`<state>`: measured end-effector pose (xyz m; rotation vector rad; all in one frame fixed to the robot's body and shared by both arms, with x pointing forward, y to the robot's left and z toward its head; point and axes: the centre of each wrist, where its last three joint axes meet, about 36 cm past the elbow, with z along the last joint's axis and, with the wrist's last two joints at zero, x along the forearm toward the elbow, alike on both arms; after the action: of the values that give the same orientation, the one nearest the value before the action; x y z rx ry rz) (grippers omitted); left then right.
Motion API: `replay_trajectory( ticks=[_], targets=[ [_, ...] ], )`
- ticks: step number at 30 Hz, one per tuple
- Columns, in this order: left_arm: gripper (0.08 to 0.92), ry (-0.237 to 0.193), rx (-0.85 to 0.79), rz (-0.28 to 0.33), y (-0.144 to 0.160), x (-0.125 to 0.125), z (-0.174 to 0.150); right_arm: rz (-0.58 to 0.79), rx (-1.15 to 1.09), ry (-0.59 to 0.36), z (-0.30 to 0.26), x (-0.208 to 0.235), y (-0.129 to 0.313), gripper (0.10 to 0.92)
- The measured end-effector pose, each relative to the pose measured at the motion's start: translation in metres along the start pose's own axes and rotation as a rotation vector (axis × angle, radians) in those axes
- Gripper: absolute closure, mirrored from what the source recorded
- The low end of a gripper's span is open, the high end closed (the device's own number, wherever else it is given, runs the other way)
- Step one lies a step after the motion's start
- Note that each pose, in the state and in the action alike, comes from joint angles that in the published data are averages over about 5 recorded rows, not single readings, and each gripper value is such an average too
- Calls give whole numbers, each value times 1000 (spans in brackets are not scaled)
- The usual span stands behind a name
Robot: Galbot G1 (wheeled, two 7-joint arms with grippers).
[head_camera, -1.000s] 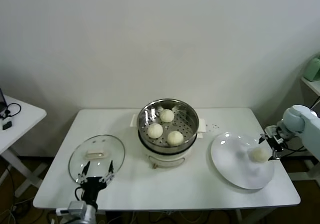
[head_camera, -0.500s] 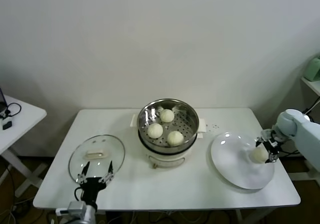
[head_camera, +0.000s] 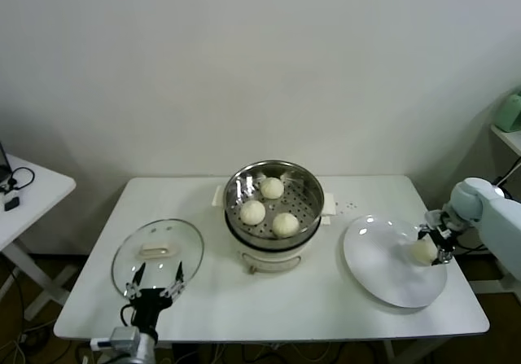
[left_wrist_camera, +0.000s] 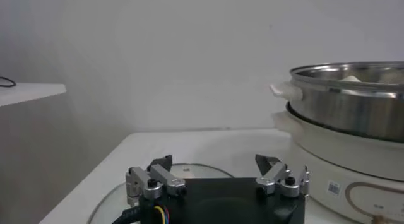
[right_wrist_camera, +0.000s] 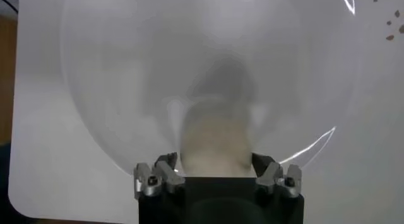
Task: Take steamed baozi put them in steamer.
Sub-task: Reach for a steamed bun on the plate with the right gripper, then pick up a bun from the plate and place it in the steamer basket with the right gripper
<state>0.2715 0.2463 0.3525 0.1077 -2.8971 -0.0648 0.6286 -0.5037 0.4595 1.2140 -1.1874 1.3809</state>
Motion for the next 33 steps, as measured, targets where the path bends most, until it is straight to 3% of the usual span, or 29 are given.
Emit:
replay_trajectory(
  ticks=[6,19,33],
  targets=[
    [177,1,0,-3,1,1,1,6,-15,-2,3,4,-2,301],
    [177,-6,3,-7,2,2,0,33,-61,-45,2,24,-11,310],
    [177,-29,16,10,-4,5,-6,143,-123,-225,-55,126,-81,320]
  ],
)
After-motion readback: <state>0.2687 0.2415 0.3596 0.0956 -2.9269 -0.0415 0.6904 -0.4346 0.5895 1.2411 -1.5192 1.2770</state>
